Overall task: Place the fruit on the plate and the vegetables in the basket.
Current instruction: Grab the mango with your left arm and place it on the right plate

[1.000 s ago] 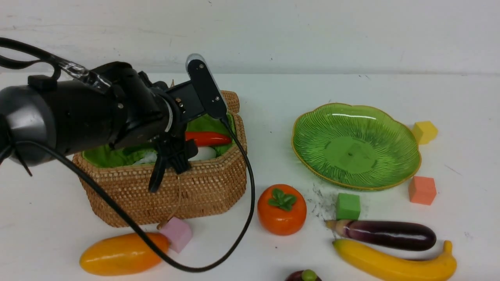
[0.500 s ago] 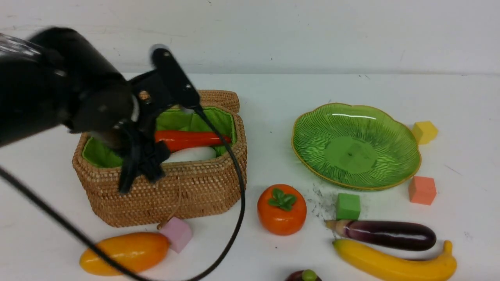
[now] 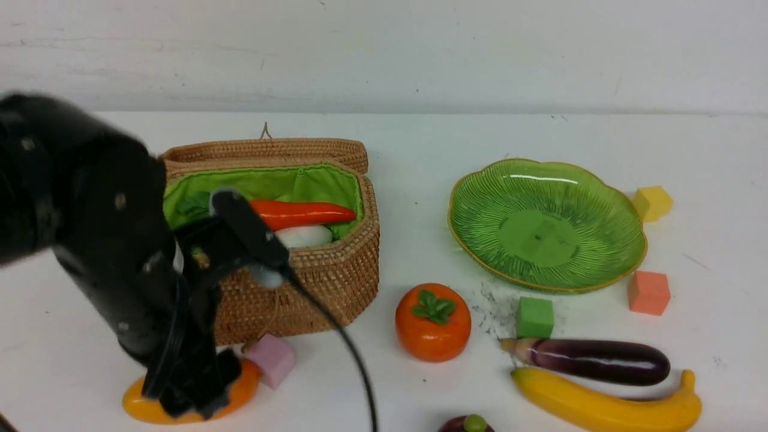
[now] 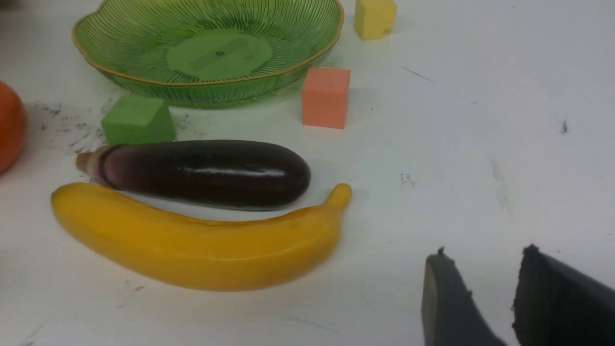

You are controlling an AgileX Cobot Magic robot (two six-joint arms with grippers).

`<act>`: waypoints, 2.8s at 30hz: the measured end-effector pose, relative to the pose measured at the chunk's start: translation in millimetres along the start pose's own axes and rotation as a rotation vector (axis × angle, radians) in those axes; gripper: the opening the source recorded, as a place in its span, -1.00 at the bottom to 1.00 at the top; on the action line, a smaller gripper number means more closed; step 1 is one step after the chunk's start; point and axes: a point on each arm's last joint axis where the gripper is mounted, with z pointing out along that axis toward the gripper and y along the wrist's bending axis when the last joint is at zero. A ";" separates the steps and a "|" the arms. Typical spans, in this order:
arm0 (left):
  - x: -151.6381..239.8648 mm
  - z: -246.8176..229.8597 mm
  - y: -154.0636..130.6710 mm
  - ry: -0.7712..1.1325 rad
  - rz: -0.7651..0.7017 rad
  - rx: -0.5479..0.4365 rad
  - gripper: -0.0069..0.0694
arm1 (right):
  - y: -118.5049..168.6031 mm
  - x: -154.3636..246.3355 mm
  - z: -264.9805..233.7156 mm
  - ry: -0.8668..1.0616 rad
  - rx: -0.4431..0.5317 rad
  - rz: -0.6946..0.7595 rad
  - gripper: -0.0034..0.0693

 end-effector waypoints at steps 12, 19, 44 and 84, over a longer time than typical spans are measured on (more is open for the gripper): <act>13.5 61.9 -5.2 -0.050 0.099 -0.125 0.90 | 0.0 0.0 0.0 0.000 0.000 0.000 -0.24; 17.9 86.9 5.8 0.025 0.053 -0.111 0.85 | 0.0 0.0 0.0 0.000 0.000 0.000 -0.24; 22.4 43.2 -3.7 0.037 -0.093 0.063 0.55 | 0.0 0.0 0.0 0.000 0.000 0.000 -0.24; -202.7 -31.8 -26.7 -0.565 0.006 0.289 0.55 | 0.0 0.0 0.0 0.000 0.000 0.000 -0.24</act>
